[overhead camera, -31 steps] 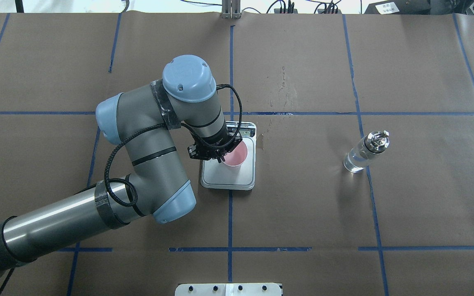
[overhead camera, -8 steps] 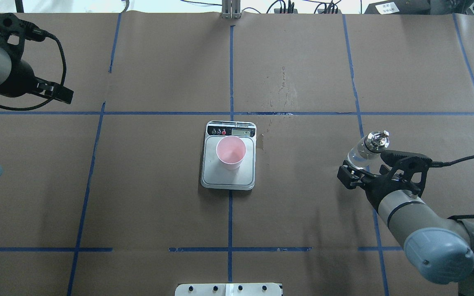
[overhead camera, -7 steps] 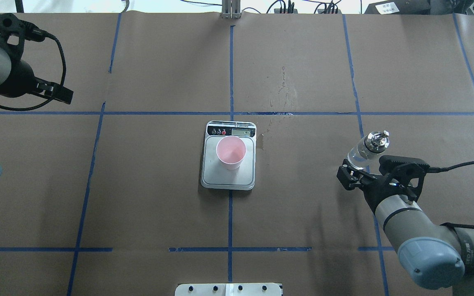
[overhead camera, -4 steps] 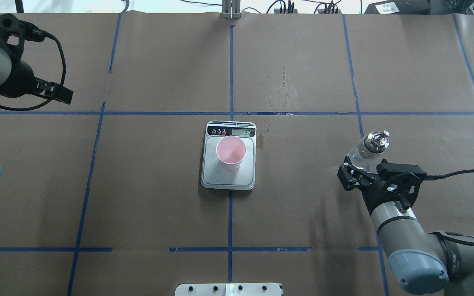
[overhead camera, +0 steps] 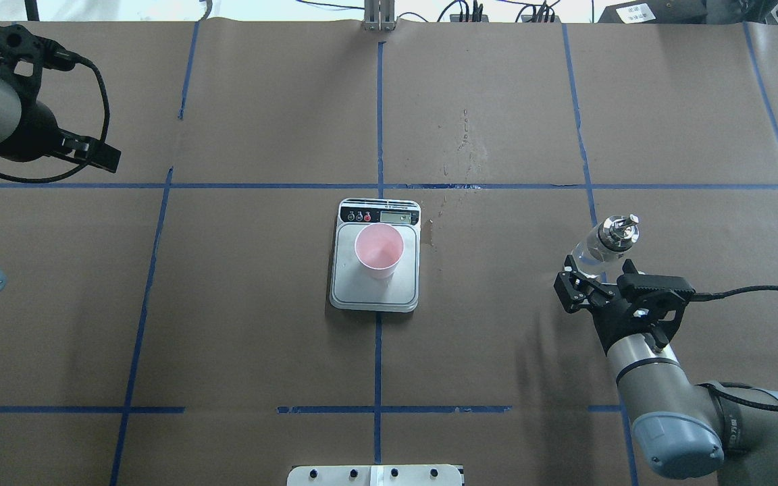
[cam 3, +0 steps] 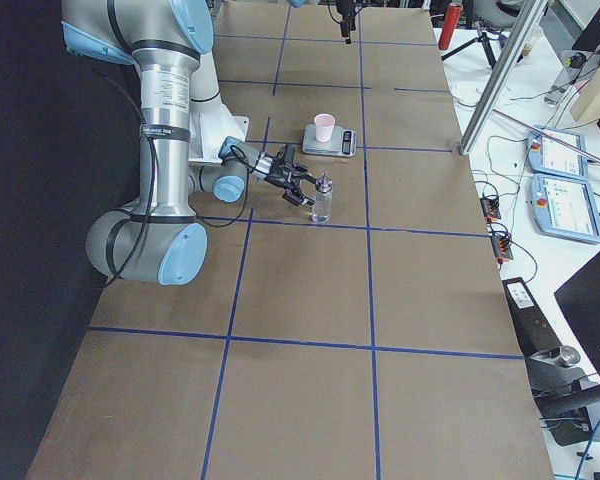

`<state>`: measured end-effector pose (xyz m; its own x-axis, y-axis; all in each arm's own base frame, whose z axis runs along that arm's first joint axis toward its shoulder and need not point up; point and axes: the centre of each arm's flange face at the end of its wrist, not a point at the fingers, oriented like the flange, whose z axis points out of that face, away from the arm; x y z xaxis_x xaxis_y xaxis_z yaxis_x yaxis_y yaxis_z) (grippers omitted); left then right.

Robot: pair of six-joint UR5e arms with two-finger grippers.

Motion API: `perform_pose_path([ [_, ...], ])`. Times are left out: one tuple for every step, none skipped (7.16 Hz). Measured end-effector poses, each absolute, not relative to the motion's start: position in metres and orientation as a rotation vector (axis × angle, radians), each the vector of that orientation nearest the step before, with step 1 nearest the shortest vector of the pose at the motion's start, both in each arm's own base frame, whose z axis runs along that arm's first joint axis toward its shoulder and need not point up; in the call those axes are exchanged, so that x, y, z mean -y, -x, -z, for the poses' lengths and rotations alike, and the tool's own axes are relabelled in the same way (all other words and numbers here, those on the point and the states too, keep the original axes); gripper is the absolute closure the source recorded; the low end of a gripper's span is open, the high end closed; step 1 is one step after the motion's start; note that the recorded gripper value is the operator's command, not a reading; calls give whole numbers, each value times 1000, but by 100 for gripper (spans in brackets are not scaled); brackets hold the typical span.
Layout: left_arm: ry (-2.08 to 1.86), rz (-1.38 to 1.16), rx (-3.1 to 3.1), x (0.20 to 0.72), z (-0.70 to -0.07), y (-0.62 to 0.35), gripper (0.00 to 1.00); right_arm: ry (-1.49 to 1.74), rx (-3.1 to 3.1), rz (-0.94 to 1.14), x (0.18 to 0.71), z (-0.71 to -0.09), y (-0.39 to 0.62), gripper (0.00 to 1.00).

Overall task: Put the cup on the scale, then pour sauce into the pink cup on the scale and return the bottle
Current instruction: 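Close the right gripper around the glass bottle and lift it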

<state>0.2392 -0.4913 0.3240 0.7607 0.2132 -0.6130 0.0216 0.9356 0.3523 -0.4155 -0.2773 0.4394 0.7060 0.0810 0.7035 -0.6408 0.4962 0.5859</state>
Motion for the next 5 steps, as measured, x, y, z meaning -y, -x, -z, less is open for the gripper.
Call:
perform_pose_path([
  [-353, -107, -702, 491, -324, -239, 0, -966, 665, -470, 278, -448, 418, 0],
  [-353, -107, -702, 491, -324, -239, 0, -970, 660, -462, 278, -453, 419, 0],
  [-354, -107, -703, 491, -323, -239, 0, -972, 654, -456, 278, -455, 419, 0],
  [-354, -106, -703, 491, -323, -239, 0, -975, 646, -446, 278, -457, 419, 0],
  [-354, -106, -703, 491, -323, -239, 0, -980, 635, -433, 279, -459, 419, 0],
])
